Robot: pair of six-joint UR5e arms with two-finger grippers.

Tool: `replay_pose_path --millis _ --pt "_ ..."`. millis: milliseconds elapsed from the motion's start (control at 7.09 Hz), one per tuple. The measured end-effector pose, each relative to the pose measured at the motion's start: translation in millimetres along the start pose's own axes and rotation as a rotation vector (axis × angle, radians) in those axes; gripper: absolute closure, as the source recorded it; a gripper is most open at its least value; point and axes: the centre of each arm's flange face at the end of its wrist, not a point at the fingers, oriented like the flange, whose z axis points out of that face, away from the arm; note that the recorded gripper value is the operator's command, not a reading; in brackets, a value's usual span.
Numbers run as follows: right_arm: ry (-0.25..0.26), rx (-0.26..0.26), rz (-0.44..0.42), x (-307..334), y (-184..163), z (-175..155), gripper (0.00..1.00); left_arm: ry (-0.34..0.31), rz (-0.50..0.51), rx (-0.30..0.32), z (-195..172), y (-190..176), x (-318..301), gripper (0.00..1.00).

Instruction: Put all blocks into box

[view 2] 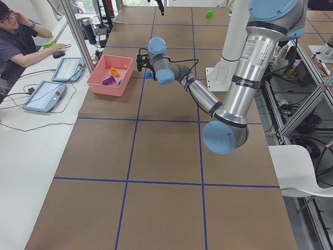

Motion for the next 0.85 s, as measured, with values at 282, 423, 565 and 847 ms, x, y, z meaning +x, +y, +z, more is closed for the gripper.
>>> replay_pose_path --millis 282,423,565,847 --pt "0.0 0.044 -0.021 51.2 74.1 42.0 0.0 -0.018 -0.021 0.035 16.3 -59.3 32.6 1.0" --pt "0.002 0.054 -0.027 71.3 116.0 62.6 0.0 -0.03 -0.038 0.06 22.1 -92.0 51.8 1.0" --pt "0.002 0.061 -0.033 86.1 155.2 80.9 0.0 -0.045 -0.058 0.084 29.3 -124.4 74.9 1.0" --pt "0.002 0.062 -0.065 106.2 229.9 110.4 0.0 -0.081 -0.086 0.146 38.2 -172.8 112.0 1.0"
